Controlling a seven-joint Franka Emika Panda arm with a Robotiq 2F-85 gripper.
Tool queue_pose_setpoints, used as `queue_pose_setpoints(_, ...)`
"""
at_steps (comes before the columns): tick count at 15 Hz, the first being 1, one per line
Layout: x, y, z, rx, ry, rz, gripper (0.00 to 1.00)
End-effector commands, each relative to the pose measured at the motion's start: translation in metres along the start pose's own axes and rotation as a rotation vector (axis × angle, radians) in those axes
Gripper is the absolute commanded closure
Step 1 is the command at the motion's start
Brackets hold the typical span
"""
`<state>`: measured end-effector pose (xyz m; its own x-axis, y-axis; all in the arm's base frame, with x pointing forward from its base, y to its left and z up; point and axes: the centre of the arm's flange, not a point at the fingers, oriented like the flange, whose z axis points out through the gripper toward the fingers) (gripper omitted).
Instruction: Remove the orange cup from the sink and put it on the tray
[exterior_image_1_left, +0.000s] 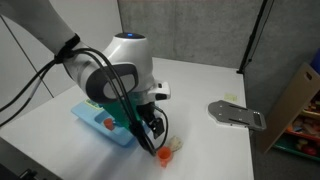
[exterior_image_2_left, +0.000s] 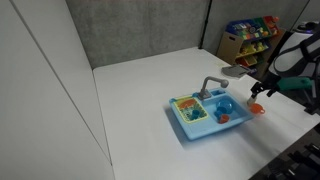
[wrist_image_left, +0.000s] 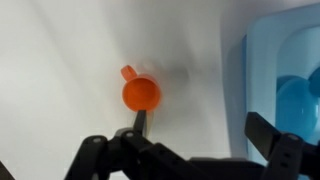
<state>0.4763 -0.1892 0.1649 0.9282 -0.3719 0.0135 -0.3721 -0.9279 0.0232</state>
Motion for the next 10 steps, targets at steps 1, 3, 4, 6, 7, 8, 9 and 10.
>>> queue_pose_setpoints(1,-0.006,0.002,-0.031,-0.01,-0.035,-0.114,0.0)
queue_pose_setpoints(3,-0.007,0.002,-0.038,-0.023,-0.041,-0.187,0.0)
queue_pose_setpoints(4,-0.007,0.002,-0.042,-0.029,-0.041,-0.217,0.0)
queue_pose_setpoints(6,-0.007,0.002,-0.047,-0.037,-0.043,-0.266,0.0)
queue_pose_setpoints(7,-0.007,0.002,-0.048,-0.039,-0.043,-0.281,0.0)
queue_pose_setpoints(8,-0.007,0.002,-0.049,-0.033,-0.041,-0.291,0.0)
queue_pose_setpoints(9,0.0,-0.001,-0.037,-0.03,-0.036,-0.246,0.0)
queue_pose_setpoints(10,0.0,-0.001,-0.039,-0.029,-0.035,-0.257,0.0)
